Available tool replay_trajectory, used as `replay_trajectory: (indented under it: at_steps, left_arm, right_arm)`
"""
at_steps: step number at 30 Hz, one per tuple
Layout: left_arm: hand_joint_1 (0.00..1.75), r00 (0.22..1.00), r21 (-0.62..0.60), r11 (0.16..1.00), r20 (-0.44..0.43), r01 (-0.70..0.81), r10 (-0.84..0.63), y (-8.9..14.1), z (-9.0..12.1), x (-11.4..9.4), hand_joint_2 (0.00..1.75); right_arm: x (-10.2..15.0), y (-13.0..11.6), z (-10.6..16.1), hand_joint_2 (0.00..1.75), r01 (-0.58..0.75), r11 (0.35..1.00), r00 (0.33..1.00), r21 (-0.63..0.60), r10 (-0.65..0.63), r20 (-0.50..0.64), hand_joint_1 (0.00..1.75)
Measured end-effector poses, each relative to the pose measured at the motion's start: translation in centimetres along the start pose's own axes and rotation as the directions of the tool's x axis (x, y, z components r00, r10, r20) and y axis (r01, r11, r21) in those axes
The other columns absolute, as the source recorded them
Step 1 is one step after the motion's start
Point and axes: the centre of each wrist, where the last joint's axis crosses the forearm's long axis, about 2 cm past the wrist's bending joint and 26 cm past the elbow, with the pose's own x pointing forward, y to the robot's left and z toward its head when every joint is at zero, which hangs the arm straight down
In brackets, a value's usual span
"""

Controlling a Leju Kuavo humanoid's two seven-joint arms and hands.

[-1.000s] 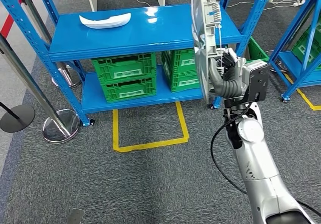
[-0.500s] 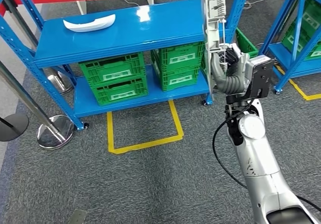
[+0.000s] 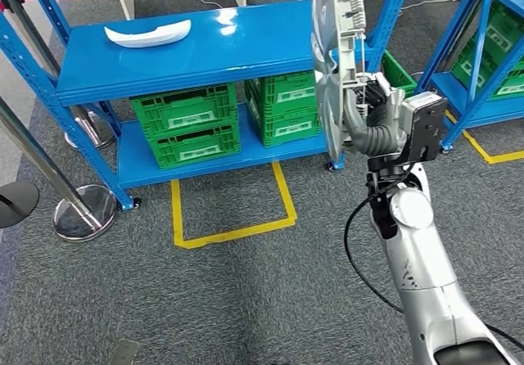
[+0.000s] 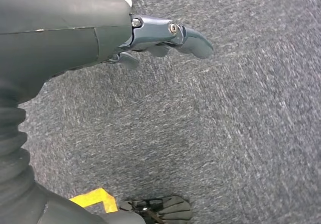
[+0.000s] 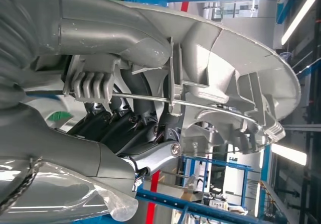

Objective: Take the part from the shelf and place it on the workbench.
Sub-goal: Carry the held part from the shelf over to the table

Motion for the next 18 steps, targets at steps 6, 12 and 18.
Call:
replay_trajectory:
  at_steps: [6,12,18]
  left_arm:
    - [0.0,1.0,0.001,1.0,-0.002,0.002,-0.002,0.08,0.01,-0.11,1.75]
    - [0.0,1.0,0.001,1.0,-0.004,0.002,-0.002,0.04,0.04,-0.11,1.75]
    - [0.0,1.0,0.001,1.0,-0.002,0.003,-0.003,0.08,-0.06,0.01,1.75]
  right_arm:
    - [-0.01,-0.04,0.01,1.75,0.011,1.0,1.0,0.007,-0.011,-0.005,1.75]
    - [-0.06,-0.05,0.08,1.75,0.014,1.0,1.0,0.006,-0.014,-0.008,1.75]
    - [-0.01,-0.04,-0.02,1.75,0.021,1.0,1.0,0.013,-0.021,-0.007,1.75]
